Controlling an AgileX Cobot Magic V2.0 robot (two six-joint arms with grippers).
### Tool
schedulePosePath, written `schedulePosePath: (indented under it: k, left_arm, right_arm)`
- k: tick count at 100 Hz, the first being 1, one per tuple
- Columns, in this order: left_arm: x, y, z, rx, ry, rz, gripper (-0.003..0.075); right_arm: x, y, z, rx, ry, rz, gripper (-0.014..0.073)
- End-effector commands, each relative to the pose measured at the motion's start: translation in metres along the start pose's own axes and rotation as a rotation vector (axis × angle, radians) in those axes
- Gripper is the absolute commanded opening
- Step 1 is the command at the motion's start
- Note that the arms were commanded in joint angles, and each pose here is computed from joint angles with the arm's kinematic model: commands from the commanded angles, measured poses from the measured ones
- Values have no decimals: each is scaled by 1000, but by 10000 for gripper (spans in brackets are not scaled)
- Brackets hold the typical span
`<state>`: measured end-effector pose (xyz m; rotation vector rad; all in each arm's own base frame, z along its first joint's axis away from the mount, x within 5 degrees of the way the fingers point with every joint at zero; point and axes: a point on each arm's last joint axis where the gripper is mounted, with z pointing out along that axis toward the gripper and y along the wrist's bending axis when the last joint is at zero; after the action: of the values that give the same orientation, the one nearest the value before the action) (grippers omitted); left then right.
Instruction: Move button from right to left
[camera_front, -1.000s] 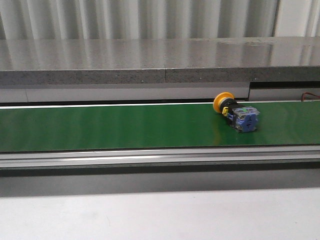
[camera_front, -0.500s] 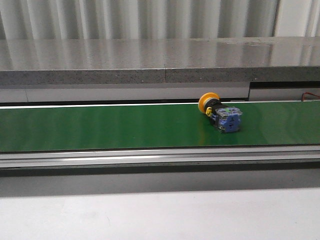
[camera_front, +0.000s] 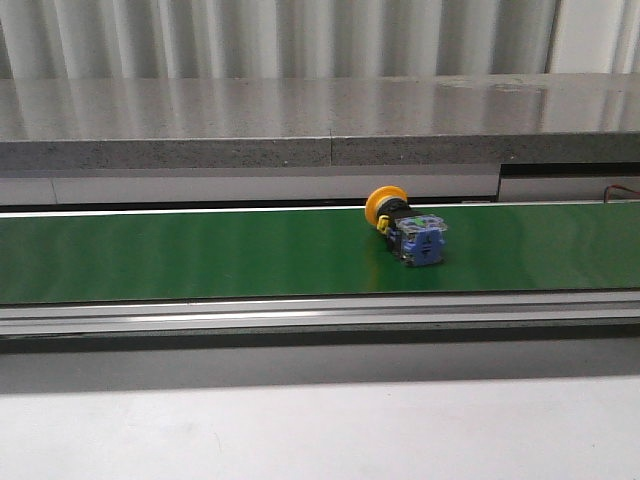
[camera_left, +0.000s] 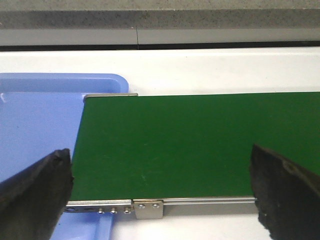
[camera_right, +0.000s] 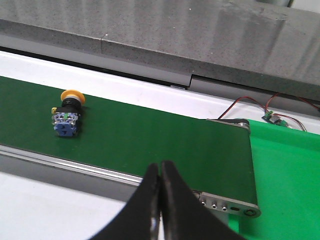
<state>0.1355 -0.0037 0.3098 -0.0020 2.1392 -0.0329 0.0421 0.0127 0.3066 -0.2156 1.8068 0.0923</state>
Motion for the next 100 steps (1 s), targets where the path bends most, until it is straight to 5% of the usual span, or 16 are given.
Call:
schedulePosePath:
  k: [1,43,100]
  left_arm:
    - [-23,-4,1,39,-14,-29,692]
    - [-53,-28,45,175,196,-65,690]
    - [-86,-109,105,235,380,-7,689]
  right_arm:
    - [-13,-2,-2,16,-85,-7,-66]
    - [-13,-2,-2,16,-85,-7,-66]
    - [-13,-2,-2,16,-85,-7,-66]
